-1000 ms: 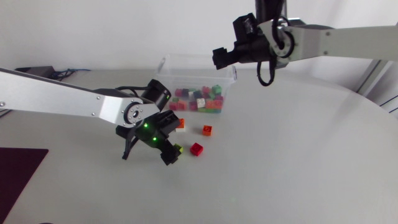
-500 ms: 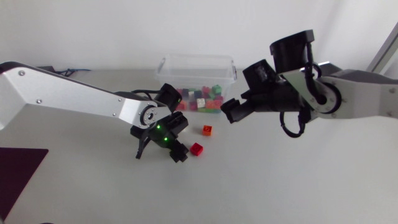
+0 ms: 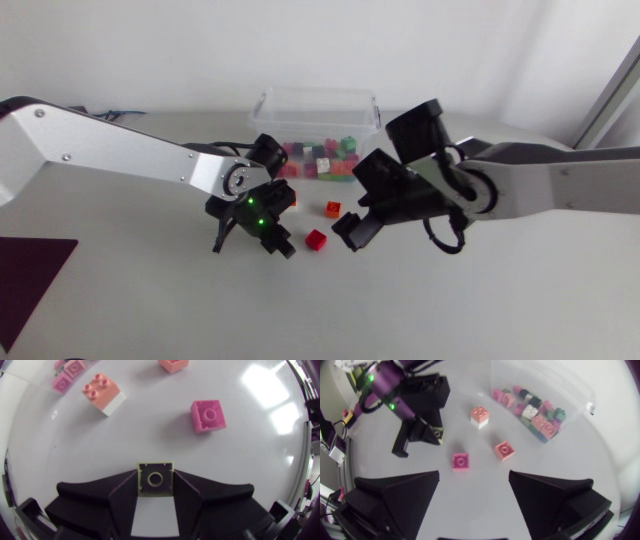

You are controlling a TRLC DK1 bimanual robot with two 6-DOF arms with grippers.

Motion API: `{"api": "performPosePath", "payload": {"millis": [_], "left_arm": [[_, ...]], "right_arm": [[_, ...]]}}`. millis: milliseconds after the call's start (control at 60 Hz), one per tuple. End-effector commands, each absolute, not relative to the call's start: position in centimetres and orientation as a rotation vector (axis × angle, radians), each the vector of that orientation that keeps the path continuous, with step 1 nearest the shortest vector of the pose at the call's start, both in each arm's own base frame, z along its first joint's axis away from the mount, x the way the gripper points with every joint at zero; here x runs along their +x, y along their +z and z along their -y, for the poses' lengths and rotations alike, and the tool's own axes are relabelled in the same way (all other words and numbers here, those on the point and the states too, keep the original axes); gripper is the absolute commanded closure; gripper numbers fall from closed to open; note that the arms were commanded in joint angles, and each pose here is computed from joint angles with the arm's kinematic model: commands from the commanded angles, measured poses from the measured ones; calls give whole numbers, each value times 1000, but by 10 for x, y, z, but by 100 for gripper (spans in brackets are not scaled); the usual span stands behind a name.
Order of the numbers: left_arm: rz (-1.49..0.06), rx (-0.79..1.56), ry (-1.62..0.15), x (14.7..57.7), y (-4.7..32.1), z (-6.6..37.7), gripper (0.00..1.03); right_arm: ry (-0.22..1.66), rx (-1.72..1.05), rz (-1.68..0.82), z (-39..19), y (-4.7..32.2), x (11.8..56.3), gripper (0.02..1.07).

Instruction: Place the duplo bricks in the container

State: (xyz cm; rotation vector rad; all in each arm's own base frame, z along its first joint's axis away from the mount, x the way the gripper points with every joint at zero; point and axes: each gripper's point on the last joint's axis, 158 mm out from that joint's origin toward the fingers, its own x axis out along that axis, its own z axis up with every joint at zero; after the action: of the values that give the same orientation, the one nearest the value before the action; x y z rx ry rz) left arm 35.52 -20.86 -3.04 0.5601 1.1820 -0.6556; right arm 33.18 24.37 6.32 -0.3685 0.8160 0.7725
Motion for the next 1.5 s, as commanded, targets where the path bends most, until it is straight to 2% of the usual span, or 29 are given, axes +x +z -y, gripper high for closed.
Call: {"api": "performPosePath", "payload": {"millis": [0,83,100,333,383,583,700,817,967,1050,1200,1250,1400,1483], "left_arm": [[-1118,533,-623,366,4,202,86],[-1072,519,-615,369,29,198,86],[-1036,508,-613,373,45,197,86],[-892,430,-616,389,110,195,86],[-866,408,-608,393,121,193,86],[-771,339,-572,417,152,190,86],[-714,302,-562,431,170,192,86],[-660,271,-547,446,189,194,86],[-627,247,-531,463,202,195,86],[-613,237,-524,471,205,196,86],[-604,230,-519,482,208,198,86],[-602,228,-519,484,208,199,86],[-571,208,-512,495,214,203,86],[-556,194,-508,503,215,206,86]], "right_arm": [[806,-414,-876,-254,41,323,7],[801,-455,-911,-262,28,324,7],[803,-477,-930,-266,20,324,7],[803,-527,-992,-279,-5,335,7],[805,-543,-1008,-283,-11,337,11],[788,-589,-1053,-287,-25,348,13],[784,-597,-1084,-288,-33,353,22],[778,-600,-1106,-289,-34,360,23],[772,-605,-1161,-289,-38,366,35],[771,-613,-1195,-289,-39,366,36],[769,-625,-1257,-288,-46,364,45],[770,-630,-1261,-289,-47,363,51],[765,-625,-1259,-286,-45,358,84],[761,-613,-1237,-282,-30,358,85]]}}
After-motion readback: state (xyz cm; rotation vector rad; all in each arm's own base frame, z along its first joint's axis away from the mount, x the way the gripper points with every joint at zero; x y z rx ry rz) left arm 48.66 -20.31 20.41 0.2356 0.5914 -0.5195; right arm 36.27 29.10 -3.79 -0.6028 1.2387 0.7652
